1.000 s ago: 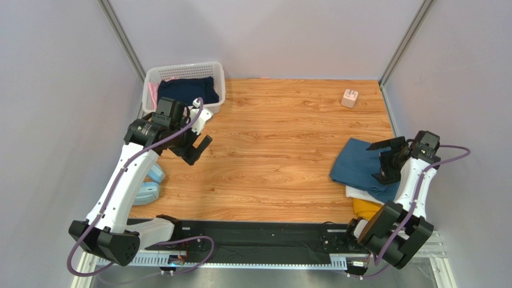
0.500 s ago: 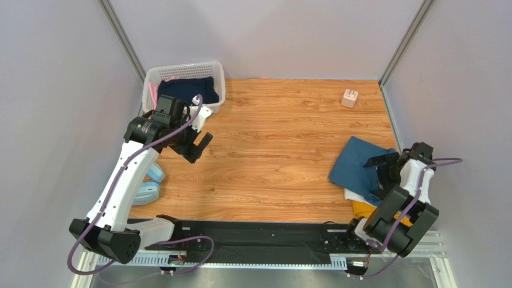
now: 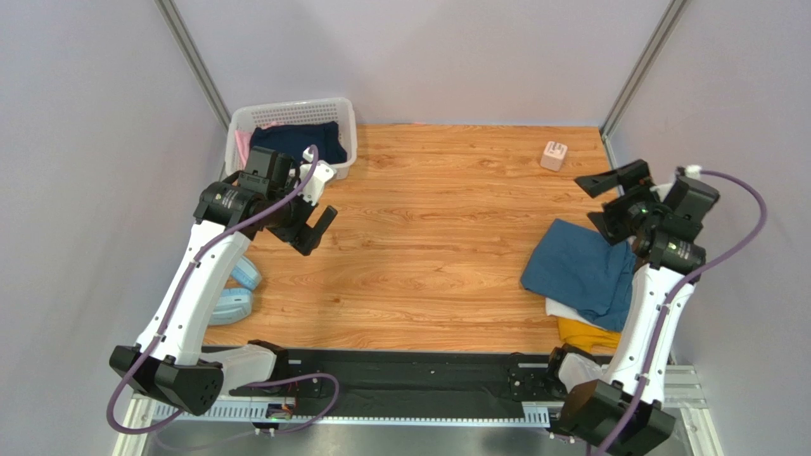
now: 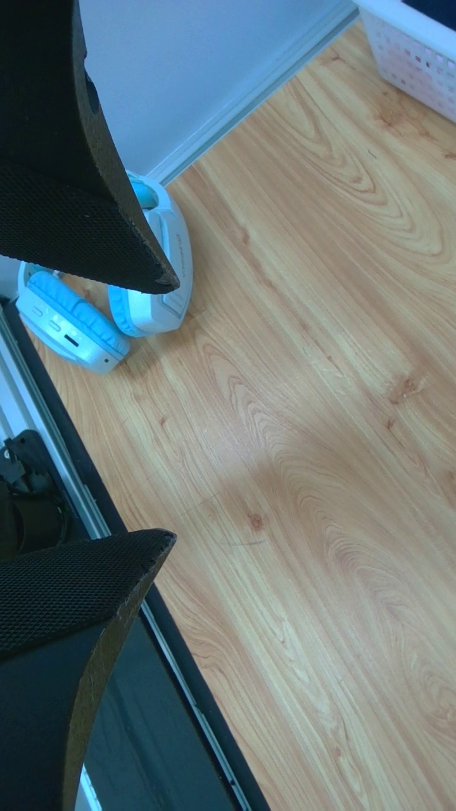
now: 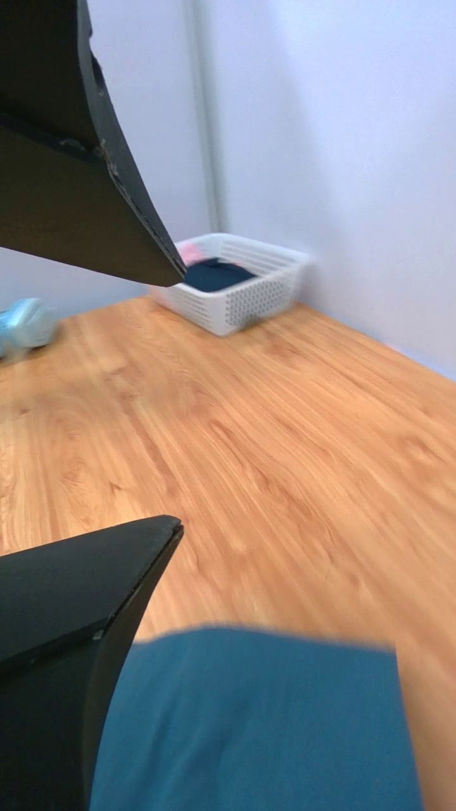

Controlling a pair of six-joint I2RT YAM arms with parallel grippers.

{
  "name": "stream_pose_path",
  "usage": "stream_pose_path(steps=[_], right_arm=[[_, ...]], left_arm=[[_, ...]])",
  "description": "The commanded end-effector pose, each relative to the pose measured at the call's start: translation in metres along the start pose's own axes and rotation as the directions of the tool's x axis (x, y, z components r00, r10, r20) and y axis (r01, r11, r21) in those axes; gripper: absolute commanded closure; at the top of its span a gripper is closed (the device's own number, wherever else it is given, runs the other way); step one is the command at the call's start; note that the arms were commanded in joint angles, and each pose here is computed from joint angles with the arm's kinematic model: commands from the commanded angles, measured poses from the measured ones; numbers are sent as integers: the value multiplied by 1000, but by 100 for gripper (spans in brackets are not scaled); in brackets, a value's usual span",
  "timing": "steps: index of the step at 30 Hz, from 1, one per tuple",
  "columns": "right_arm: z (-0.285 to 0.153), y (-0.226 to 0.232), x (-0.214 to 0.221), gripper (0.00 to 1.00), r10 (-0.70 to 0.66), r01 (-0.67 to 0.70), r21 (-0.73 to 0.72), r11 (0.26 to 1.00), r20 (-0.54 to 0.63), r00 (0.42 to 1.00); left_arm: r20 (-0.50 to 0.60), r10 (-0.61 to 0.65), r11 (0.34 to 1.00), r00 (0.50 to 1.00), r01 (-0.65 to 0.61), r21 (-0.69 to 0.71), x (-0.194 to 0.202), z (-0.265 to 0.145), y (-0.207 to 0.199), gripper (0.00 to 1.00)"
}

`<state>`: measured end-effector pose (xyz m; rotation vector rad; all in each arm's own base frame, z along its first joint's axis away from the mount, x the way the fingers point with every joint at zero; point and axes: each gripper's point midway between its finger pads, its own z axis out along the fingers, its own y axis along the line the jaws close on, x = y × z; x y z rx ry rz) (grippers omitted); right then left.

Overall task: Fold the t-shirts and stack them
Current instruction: Put the neatly folded tshirt into the corner of the board with the right arm

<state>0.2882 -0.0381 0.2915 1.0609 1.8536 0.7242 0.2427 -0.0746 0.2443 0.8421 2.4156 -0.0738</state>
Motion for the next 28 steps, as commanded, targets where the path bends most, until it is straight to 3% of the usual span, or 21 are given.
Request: stream_pose_path(steps=[1, 4, 12, 14, 20, 28], right_arm=[[10, 77, 50, 0, -279, 208, -375, 903, -146, 949], [17, 95, 94, 0, -487, 370, -446, 815, -183, 854], [53, 112, 176, 0, -721, 578, -445, 684, -292, 629], [59, 117, 184, 0, -748, 610, -441, 658, -287, 598], [52, 138, 195, 0, -793, 631, -491, 600, -260, 551], [41, 146, 188, 0, -813, 648, -512, 564, -204, 546]], left_arm=[[23, -46, 999, 999, 46, -5, -2, -6, -1, 1], [28, -78, 997, 997, 78, -16, 1, 1, -1, 0], [117, -109, 991, 987, 117, -69, -18, 23, 14, 0], [144, -121, 988, 982, 133, -78, -27, 23, 20, 0], [204, -179, 976, 962, 200, -85, -38, 14, 32, 0], [296, -246, 958, 923, 278, -72, -29, -1, 44, 0]])
